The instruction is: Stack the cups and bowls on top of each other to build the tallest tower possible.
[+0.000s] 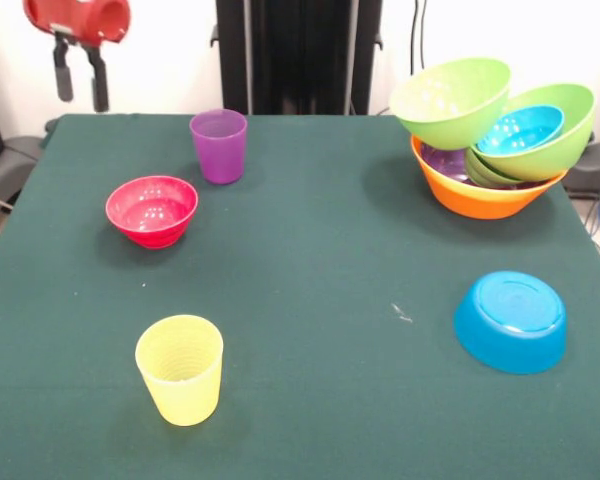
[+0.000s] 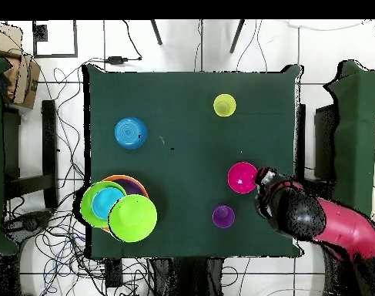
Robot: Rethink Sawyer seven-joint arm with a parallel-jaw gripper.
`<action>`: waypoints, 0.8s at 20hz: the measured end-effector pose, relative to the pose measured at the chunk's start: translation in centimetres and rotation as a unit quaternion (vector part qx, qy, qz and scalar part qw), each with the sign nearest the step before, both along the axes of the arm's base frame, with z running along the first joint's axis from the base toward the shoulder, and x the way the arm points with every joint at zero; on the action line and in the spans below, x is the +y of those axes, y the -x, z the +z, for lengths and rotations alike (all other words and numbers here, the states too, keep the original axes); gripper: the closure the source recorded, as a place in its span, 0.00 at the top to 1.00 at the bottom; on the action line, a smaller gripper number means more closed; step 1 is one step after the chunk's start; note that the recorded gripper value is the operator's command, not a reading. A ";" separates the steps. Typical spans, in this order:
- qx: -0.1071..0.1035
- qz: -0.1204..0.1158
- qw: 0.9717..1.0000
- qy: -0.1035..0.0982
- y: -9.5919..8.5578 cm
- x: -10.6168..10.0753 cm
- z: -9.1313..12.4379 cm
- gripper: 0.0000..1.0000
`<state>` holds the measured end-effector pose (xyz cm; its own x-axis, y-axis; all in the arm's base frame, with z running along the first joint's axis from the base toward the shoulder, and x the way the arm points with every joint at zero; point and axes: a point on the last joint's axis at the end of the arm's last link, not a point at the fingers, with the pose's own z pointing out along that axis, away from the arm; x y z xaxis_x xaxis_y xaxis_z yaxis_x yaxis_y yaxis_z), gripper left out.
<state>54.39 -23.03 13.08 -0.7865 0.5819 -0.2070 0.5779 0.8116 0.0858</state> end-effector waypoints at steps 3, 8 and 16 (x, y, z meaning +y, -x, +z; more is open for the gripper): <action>-0.002 0.014 1.000 -0.003 -1.4 1.5 -0.6 1.00; -0.001 0.043 0.999 -0.015 -3.4 4.2 -3.7 1.00; -0.012 0.060 0.998 -0.027 -3.8 5.3 -9.1 1.00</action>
